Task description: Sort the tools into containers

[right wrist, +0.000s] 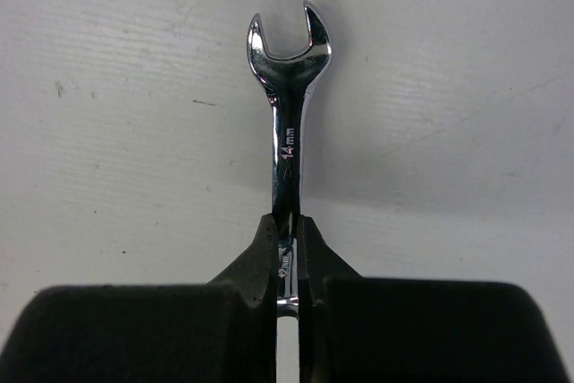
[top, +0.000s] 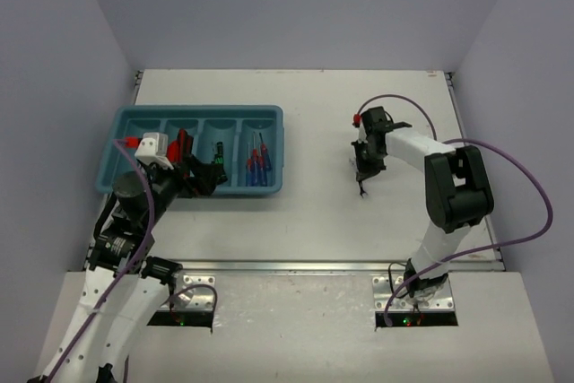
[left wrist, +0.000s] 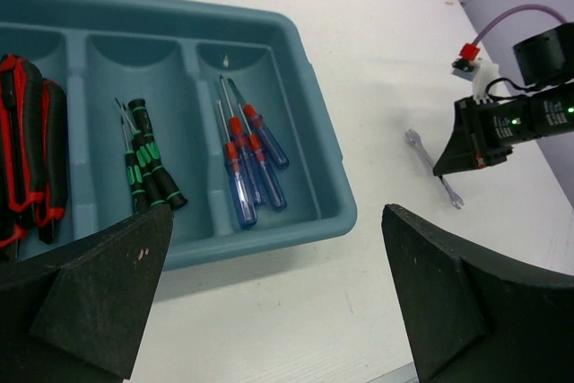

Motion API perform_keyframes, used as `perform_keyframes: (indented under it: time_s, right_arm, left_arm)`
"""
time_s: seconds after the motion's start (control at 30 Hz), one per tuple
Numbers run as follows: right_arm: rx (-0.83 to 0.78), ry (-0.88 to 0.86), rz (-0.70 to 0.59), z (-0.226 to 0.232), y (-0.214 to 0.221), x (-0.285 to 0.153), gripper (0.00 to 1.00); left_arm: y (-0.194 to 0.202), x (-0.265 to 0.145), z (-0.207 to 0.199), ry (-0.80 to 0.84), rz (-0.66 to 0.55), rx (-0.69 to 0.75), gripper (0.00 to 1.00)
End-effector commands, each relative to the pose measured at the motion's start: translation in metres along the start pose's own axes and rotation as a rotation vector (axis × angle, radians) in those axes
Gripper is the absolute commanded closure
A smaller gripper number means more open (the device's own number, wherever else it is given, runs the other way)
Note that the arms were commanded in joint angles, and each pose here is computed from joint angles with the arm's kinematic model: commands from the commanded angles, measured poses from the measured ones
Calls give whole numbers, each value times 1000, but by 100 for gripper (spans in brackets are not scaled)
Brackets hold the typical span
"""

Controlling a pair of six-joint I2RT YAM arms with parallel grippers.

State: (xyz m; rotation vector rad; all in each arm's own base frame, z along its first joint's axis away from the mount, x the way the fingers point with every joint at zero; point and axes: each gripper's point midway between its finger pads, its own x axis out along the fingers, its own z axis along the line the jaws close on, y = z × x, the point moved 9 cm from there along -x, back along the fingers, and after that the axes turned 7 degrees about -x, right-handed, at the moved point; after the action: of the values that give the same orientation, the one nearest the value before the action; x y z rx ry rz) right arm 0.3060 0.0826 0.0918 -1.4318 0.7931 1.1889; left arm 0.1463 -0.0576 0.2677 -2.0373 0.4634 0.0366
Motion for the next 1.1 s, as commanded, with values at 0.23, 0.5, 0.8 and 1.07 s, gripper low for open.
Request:
perform_keyframes:
  time_s: [0.23,0.5,0.8,1.07]
  right_arm:
    - [-4,71,10,9,0,19,100]
    - [-11,113,51,7,-2,37,61]
    - [-26,118,105,6,-10,52,68]
    - [-37,124,118,8,-5,45,75]
  left_arm:
    - [-8,1,-4,-2,-28,-6,0]
    - [-7,2,-4,-2,-22,-6,0]
    - [-8,0,-4,3,-34,-5,0]
    - [-7,0,-4,5,-30,-5,0]
